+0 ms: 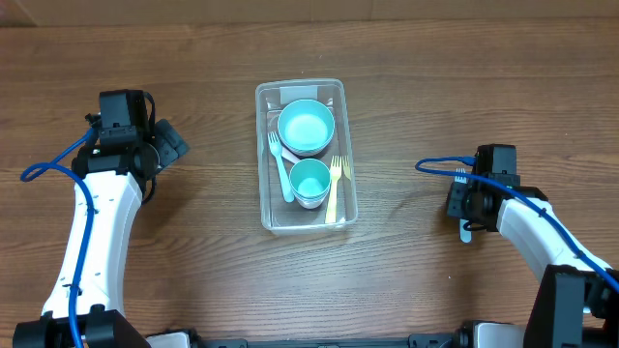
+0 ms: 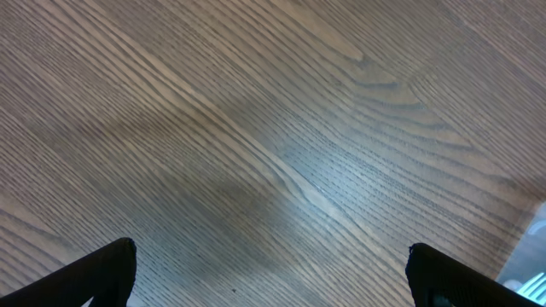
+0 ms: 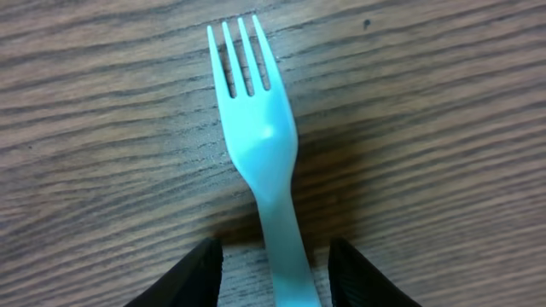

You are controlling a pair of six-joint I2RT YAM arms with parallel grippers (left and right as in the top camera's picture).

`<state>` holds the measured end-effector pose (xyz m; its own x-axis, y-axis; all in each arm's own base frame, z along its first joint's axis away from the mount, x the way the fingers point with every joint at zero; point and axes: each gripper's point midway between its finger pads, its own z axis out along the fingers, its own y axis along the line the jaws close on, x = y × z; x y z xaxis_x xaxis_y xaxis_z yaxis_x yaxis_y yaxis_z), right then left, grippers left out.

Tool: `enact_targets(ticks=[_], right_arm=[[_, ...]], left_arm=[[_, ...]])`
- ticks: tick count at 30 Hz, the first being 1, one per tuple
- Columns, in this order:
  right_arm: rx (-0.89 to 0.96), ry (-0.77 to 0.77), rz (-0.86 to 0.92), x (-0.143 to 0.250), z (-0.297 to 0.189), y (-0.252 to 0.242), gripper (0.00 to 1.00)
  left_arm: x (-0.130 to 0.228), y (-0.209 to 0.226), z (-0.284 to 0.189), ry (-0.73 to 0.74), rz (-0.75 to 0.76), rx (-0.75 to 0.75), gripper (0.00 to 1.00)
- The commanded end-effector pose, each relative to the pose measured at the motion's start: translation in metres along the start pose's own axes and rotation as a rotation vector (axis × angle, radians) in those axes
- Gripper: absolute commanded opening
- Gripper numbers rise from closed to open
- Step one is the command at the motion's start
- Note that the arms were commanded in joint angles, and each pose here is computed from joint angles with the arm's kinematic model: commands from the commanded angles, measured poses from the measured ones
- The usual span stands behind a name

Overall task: Pack container
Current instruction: 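Release the yellow fork and move the right gripper to the light-blue fork, then grasp the light-blue fork with the right gripper and lift it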

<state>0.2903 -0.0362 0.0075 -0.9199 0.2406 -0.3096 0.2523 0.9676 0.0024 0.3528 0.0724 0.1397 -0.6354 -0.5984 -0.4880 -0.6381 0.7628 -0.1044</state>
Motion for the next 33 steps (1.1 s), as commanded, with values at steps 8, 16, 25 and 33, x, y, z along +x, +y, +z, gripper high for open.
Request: enact_targets(ticks=[8, 16, 25, 33], right_arm=[[-0.005, 0.028, -0.013, 0.01, 0.013, 0.001, 0.31], [-0.006, 0.024, -0.004, -0.001, 0.006, 0.002, 0.07], [-0.132, 0.041, 0.032, -0.042, -0.04, 0.028, 0.04], [-0.288, 0.053, 0.028, -0.068, -0.096, 0.071, 0.04]], left_arm=[[-0.01, -0.003, -0.011, -0.035, 0.01, 0.021, 1.0], [-0.01, -0.003, -0.011, -0.035, 0.01, 0.021, 1.0], [-0.01, -0.003, -0.011, -0.036, 0.01, 0.021, 1.0], [-0.01, -0.003, -0.011, -0.035, 0.01, 0.021, 1.0]])
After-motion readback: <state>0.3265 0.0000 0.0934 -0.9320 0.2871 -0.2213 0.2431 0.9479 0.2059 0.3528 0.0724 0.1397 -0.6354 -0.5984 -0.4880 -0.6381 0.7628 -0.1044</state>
